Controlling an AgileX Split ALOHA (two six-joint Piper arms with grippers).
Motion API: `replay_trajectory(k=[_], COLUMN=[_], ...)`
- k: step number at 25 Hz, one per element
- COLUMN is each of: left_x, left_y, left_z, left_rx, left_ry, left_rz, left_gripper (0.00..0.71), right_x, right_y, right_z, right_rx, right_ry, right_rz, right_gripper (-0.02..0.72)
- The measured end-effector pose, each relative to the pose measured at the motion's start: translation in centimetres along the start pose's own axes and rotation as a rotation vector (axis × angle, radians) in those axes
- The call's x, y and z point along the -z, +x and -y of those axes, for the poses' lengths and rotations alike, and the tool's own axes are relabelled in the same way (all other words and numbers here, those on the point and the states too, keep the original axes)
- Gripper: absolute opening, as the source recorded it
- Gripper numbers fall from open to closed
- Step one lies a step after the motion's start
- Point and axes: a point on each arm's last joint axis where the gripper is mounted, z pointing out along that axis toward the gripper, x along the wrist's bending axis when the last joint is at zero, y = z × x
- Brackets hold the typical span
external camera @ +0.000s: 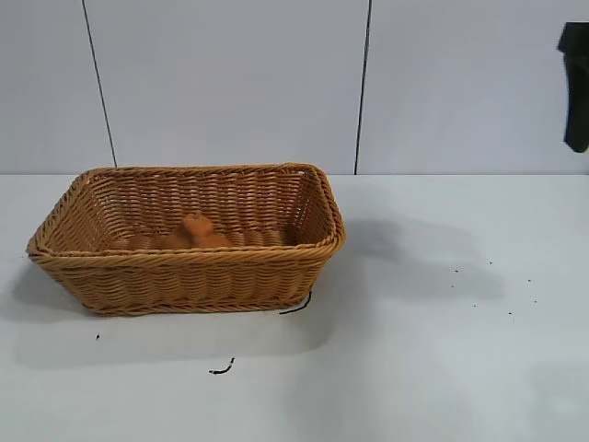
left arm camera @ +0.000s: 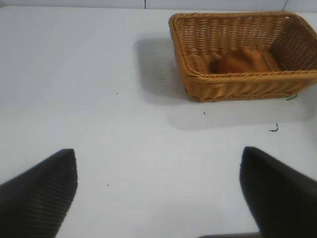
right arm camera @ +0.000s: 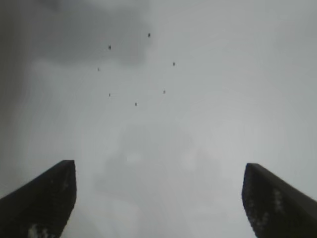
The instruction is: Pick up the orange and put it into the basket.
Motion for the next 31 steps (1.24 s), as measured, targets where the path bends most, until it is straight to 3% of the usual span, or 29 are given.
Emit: replay_trajectory(k=[5, 10, 15, 24, 31], left_x=[0.0, 0.0, 0.0, 0.0, 0.0], left_y=[0.0, 0.0, 0.0, 0.0, 0.0], left_z=[0.0, 0.0, 0.0, 0.0, 0.0], left_rx=[0.0, 0.0, 0.0, 0.0, 0.0], left_ry=[0.0, 0.0, 0.0, 0.0, 0.0], left_rz=[0.0, 0.0, 0.0, 0.0, 0.0], left_gripper=[0.639, 0.639, 0.639, 0.639, 0.639], right_x=[3.0, 3.2, 1.4, 2.2, 2.2], right_y=[-0.2, -0.4, -0.6, -0.6, -0.6], right_z=[8.1, 13.2, 15.8, 17.6, 17.8], right_rx=[0.08, 0.12, 0.112, 0.116, 0.117], right_ry=[-0.258, -0.536, -0.617, -0.771, -0.781], right_rz=[-0.002, 0.005, -0.007, -0.013, -0.013], right_gripper=[0.645, 0.645, 0.645, 0.645, 0.645])
